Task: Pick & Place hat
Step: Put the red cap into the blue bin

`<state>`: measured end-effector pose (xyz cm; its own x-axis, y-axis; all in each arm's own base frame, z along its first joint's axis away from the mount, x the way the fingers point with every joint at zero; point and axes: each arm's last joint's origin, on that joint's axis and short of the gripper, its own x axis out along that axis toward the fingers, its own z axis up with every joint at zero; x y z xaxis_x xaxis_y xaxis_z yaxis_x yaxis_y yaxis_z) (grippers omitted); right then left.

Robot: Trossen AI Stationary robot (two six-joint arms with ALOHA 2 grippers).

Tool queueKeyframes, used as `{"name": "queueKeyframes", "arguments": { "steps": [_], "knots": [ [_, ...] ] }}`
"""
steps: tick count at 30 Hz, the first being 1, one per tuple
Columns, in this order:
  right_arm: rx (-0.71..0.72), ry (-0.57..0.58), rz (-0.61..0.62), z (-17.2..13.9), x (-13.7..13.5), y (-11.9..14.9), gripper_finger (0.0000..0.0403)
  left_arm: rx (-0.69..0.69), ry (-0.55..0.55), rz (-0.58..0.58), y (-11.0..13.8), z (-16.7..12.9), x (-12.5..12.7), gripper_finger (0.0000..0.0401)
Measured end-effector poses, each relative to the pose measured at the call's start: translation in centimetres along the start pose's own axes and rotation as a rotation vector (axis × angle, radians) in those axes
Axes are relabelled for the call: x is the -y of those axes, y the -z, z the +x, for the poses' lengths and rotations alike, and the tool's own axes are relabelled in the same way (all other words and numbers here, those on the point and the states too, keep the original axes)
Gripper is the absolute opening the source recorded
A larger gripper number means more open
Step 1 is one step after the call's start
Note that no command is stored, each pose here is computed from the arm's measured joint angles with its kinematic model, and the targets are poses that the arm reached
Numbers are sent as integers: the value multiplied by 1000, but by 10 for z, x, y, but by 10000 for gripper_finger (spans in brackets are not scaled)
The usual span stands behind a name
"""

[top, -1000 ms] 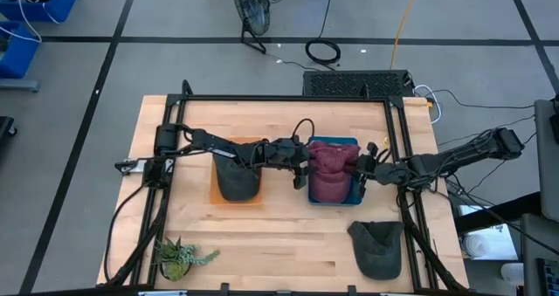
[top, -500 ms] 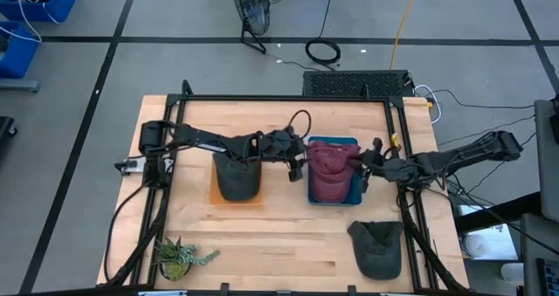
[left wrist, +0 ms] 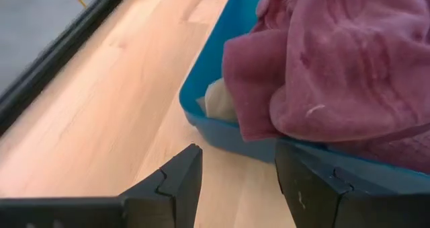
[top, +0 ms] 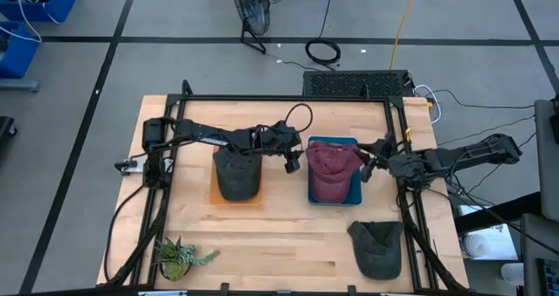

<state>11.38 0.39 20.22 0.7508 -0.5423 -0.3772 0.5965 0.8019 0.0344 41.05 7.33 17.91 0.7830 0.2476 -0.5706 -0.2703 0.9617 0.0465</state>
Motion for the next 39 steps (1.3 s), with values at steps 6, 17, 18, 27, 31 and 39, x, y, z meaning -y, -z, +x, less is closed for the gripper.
{"name": "queueKeyframes", "arguments": {
  "steps": [6, 17, 18, 27, 31, 39],
  "knots": [
    [-74, 40, 77, -1, 5, 9, 89, 11, 0, 8, -1, -1, 0, 191],
    [-41, -158, 21, -6, -4, -12, 89, -6, 11, 43, -13, -22, -2, 191],
    [-54, -155, 26, -6, -4, -11, 89, -1, 31, 43, -15, -25, -1, 191],
    [-300, 18, 118, -10, 13, 16, 89, 7, 69, 53, -10, -18, 12, 191],
    [-299, 58, 137, -9, 15, 20, 89, 38, 68, 33, -5, -5, 13, 191],
    [-268, 55, 111, -8, 14, 17, 89, 29, 39, 13, 8, 15, 5, 191]
  ]
}}
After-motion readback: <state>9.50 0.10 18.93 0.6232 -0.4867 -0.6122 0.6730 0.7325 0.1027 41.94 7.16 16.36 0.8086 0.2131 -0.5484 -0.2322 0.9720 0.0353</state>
